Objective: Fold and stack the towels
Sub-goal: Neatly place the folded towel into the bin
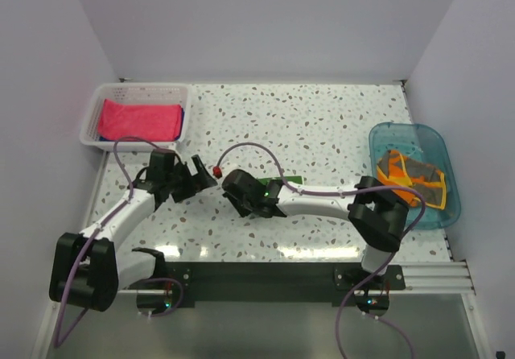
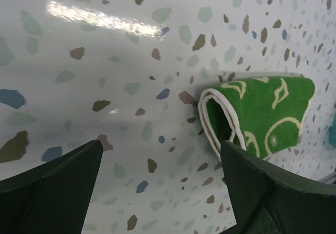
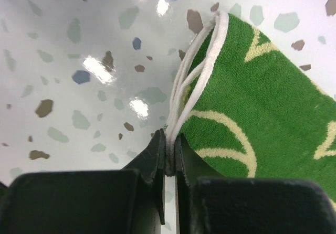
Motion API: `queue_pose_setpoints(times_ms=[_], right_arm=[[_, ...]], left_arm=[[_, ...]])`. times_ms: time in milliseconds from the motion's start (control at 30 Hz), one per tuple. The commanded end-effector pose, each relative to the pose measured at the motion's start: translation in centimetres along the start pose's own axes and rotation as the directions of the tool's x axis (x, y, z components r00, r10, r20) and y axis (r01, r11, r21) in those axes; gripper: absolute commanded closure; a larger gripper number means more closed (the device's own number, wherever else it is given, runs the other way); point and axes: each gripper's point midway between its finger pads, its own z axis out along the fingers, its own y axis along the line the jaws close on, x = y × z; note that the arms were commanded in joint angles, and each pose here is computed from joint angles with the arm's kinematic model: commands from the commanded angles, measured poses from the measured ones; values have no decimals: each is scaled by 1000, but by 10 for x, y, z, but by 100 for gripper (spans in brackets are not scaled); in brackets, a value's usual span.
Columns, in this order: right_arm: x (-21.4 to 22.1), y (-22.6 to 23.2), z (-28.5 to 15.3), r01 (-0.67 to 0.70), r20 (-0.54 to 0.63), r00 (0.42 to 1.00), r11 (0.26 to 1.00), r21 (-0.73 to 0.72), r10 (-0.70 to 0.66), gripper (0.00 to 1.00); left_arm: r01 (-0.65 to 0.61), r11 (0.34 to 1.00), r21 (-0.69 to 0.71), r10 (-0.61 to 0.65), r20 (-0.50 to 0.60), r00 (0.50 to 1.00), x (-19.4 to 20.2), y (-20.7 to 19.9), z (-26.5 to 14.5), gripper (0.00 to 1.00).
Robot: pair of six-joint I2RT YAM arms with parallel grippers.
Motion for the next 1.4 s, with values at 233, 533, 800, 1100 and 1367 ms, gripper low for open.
queue_pose_setpoints(times_ms=[233, 533, 800, 1100, 1367], right_arm=[[-41, 5, -23, -88, 180, 978, 990, -113, 107, 100], [-36, 7, -20, -103, 181, 975, 985, -138, 128, 100], [-38, 11, -20, -118, 194, 970, 979, -165, 150, 100], [-35, 12, -22, -123, 197, 968, 976, -178, 158, 100], [-31, 12, -21, -123, 188, 969, 976, -181, 157, 100]], left_arm=[[111, 965, 239, -98, -67, 993, 26, -70, 19, 0], [161, 942, 293, -145, -77, 986, 43, -85, 24, 0], [176, 957, 231, -156, -100, 983, 65, -81, 45, 0], [177, 967, 182, -164, -84, 983, 78, -78, 64, 26], [171, 972, 161, -167, -36, 985, 77, -67, 65, 76]])
